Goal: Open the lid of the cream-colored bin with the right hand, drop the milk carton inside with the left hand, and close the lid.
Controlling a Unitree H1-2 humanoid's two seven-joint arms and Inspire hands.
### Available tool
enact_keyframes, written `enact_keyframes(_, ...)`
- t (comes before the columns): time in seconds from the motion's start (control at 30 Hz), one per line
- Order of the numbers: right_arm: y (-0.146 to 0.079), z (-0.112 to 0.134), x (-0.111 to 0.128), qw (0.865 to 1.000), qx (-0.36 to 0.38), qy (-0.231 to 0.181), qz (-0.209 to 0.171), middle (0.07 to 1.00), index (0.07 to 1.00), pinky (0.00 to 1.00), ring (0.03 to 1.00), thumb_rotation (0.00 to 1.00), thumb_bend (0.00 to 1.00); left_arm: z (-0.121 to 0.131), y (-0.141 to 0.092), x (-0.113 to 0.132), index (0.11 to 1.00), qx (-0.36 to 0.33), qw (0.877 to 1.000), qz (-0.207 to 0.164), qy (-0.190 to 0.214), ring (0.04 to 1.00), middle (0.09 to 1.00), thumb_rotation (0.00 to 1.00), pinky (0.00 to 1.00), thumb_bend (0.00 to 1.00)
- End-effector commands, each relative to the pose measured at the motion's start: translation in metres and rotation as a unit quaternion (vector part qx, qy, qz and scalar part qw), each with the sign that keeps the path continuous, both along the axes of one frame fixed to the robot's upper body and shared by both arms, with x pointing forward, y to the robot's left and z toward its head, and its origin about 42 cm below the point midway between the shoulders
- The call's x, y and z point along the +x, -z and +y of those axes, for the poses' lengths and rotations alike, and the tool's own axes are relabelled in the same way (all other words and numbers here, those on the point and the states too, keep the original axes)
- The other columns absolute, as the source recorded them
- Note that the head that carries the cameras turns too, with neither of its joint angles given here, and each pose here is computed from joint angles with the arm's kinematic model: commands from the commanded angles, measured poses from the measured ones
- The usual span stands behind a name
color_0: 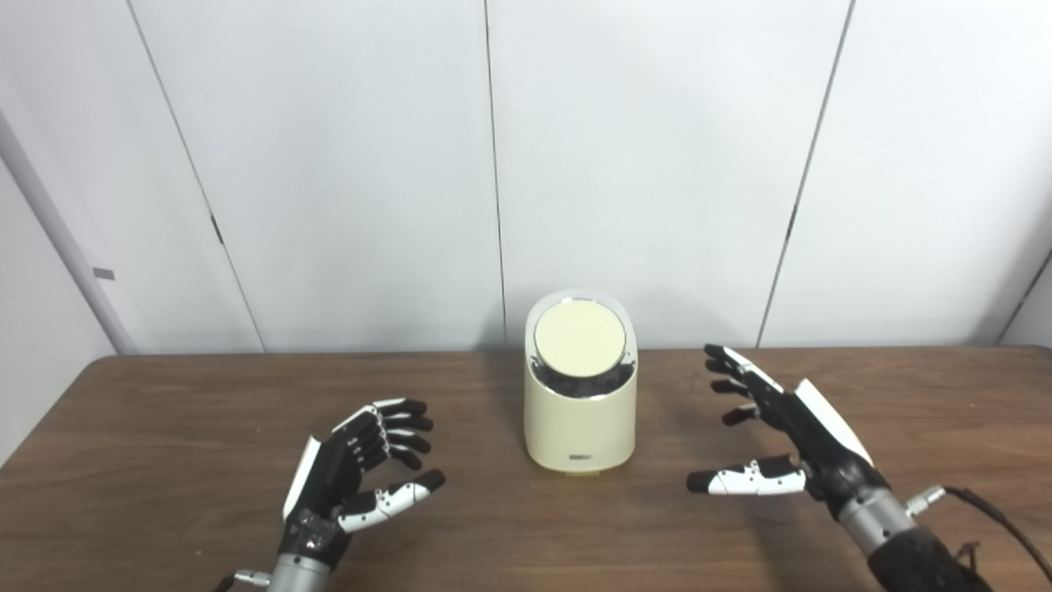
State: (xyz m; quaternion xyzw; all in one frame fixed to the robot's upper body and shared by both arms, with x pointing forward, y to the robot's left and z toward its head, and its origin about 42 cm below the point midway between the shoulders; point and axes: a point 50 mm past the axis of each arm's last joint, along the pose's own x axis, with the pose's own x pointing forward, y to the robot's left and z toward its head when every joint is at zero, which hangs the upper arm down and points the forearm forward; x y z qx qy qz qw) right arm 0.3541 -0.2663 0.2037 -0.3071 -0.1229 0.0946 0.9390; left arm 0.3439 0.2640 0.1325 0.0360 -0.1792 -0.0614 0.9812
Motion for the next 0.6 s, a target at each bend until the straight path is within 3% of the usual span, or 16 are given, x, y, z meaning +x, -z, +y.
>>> enact_keyframes(0.0, -0.017, 0.000, 0.003, 0.998, 0.021, -0.011, -0.058, 0.898, 0.917, 0.68, 0.839, 0.28, 0.76, 0.003, -0.004, -0.001, 0.706, 0.002, 1.000, -0.016, -0.001, 0.571, 0.653, 0.00, 0.48, 0.69)
enact_keyframes(0.37, 0.010, -0.010, -0.011, 0.995, 0.093, -0.004, -0.045, 0.894, 0.899, 0.76, 0.852, 0.19, 0.74, 0.003, -0.004, -0.003, 0.723, -0.012, 1.000, -0.018, 0.005, 0.580, 0.668, 0.02, 0.48, 0.71)
enact_keyframes(0.57, 0.024, -0.017, -0.020, 0.994, 0.104, 0.005, -0.042, 0.918, 0.915, 0.77, 0.870, 0.23, 0.74, 0.004, -0.004, -0.006, 0.729, -0.016, 1.000, -0.019, 0.016, 0.588, 0.679, 0.05, 0.48, 0.70)
